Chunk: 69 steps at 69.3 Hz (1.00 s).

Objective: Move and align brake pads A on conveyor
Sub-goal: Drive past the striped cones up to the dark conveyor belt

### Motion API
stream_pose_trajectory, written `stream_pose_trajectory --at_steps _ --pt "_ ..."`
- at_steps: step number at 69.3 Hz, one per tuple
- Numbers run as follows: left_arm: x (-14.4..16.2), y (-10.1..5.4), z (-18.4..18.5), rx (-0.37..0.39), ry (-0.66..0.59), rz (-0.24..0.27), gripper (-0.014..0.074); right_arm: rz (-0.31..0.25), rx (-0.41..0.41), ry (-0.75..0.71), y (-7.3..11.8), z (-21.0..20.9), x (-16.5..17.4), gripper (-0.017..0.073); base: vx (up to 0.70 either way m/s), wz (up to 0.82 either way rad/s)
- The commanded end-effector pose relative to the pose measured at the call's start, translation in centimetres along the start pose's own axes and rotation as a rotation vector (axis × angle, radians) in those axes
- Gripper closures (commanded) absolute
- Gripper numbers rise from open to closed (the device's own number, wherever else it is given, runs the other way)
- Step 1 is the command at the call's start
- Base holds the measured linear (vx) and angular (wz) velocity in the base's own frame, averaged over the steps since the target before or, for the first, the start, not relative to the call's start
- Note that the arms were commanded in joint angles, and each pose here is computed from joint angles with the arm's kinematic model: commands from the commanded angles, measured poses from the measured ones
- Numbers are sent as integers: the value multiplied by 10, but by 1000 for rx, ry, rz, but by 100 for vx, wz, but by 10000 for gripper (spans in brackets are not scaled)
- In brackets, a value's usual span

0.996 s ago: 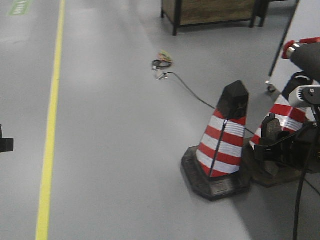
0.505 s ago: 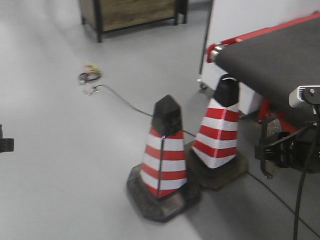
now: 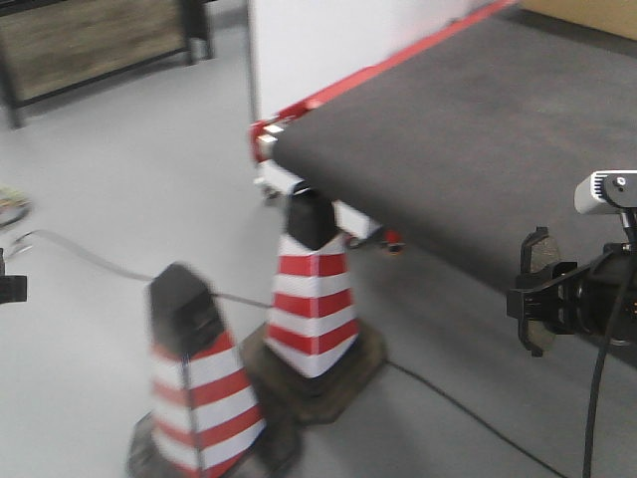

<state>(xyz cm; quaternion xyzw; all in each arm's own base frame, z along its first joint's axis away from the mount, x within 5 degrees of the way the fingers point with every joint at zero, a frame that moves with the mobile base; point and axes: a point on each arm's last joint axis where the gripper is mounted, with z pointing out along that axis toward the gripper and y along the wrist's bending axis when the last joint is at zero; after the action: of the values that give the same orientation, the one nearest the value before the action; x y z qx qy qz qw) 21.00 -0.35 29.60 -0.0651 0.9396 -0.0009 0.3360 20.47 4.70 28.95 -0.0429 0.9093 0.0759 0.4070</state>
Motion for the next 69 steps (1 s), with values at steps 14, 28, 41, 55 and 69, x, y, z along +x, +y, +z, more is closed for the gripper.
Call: stream_pose_trajectory --at_steps 14,28,41,55,69 --pt "-12 -2 -11 23 -109 1 486 -6 -11 -125 1 -10 -16 500 32 -66" --pt "-13 -2 -11 23 -110 1 486 -6 -11 -125 1 -10 -16 500 28 -79" --pt "-13 -2 -11 23 -110 1 486 -6 -11 -125 1 -10 -16 500 27 -81" --pt "-13 -2 -11 23 -110 1 486 -6 -11 -125 1 -10 -16 500 27 -63" --pt "-13 -2 -11 23 -110 1 486 -6 -11 -125 1 -10 -16 500 27 -37"
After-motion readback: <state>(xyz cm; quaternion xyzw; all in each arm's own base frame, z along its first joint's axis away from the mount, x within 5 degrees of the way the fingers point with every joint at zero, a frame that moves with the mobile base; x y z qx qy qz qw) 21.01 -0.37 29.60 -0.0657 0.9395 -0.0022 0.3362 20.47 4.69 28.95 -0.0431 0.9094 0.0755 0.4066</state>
